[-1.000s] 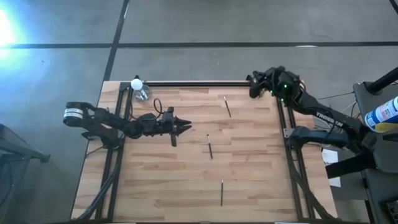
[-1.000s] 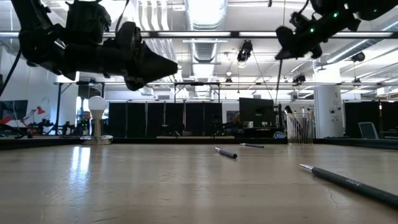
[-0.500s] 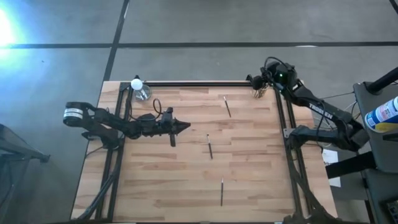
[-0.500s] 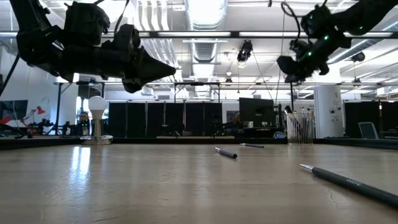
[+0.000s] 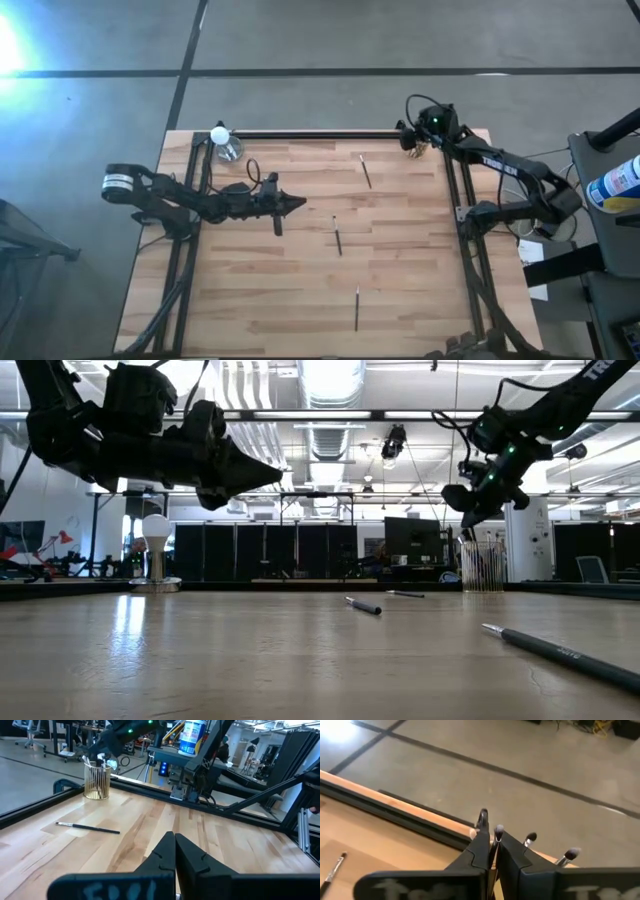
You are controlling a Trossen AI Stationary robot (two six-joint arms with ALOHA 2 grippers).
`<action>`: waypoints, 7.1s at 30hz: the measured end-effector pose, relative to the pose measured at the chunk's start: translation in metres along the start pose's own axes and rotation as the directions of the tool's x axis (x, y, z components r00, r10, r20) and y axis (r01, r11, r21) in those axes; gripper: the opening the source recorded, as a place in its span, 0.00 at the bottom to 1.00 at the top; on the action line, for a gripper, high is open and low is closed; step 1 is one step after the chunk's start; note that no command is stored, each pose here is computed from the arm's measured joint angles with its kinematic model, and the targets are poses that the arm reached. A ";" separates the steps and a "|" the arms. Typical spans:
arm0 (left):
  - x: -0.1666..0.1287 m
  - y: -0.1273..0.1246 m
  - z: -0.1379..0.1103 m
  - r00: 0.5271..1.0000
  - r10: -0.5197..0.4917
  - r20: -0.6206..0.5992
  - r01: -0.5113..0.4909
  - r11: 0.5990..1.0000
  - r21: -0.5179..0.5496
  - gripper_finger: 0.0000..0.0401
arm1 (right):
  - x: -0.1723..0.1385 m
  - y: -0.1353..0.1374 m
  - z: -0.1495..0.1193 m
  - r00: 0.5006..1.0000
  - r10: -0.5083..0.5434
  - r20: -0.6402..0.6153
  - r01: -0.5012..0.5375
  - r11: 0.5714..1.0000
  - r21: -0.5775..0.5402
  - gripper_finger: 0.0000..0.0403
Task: Sort items
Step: Put the black eyeshadow brush into the gold holder, then put the black foundation brush into the gold holder
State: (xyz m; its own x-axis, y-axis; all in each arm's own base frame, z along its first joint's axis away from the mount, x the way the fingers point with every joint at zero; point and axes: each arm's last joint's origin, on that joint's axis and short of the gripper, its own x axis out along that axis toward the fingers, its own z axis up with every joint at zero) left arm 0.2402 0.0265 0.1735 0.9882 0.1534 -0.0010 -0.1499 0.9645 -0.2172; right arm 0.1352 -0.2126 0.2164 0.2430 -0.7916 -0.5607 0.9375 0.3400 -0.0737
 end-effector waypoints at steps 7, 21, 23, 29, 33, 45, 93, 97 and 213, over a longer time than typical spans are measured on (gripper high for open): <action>-0.004 0.004 -0.004 0.999 0.031 -0.013 -0.031 1.000 0.001 0.00 | -0.010 -0.002 0.004 1.000 -0.002 -0.003 0.002 1.000 0.016 0.15; -0.008 0.008 -0.008 0.999 0.050 -0.022 -0.050 0.999 0.004 0.00 | -0.075 0.014 0.031 0.963 0.229 0.143 -0.232 0.973 0.004 0.24; -0.008 0.008 -0.008 0.998 0.050 -0.022 -0.050 0.999 0.005 0.00 | -0.083 0.025 0.030 0.946 0.287 0.152 -0.288 0.958 -0.017 0.18; -0.008 0.008 -0.008 0.999 0.050 -0.022 -0.050 0.999 0.015 0.00 | -0.095 0.068 0.021 0.889 0.437 0.138 -0.431 0.900 -0.070 0.04; -0.009 0.008 -0.009 0.998 0.051 -0.025 -0.051 0.999 0.015 0.00 | -0.090 0.092 0.011 0.877 0.473 0.084 -0.467 0.881 -0.078 0.02; -0.009 0.009 -0.010 0.998 0.052 -0.027 -0.051 0.999 0.016 0.00 | -0.044 0.136 0.002 0.882 0.447 -0.147 -0.451 0.892 0.005 0.11; -0.009 0.009 -0.012 0.997 0.061 -0.045 -0.060 0.998 0.017 0.00 | 0.120 0.163 -0.003 0.787 0.181 -0.590 -0.234 0.972 -0.015 0.19; -0.009 0.009 -0.012 0.997 0.053 -0.047 -0.052 0.998 0.016 0.00 | 0.122 0.164 -0.005 0.785 0.179 -0.593 -0.239 0.971 -0.023 0.13; 0.163 -0.030 -0.007 0.576 0.295 -0.763 -0.678 0.694 -0.243 0.30 | -0.122 0.041 -0.111 0.797 0.512 0.320 -0.486 0.859 -0.164 0.03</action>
State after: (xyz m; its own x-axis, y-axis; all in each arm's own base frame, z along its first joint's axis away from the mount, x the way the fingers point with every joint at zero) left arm 0.4058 0.0215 0.1728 0.5493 0.2088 -0.8091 -0.7659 0.5130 -0.3876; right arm 0.1162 -0.0451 0.1901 0.7535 -0.6193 -0.2206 0.6461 0.7596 0.0743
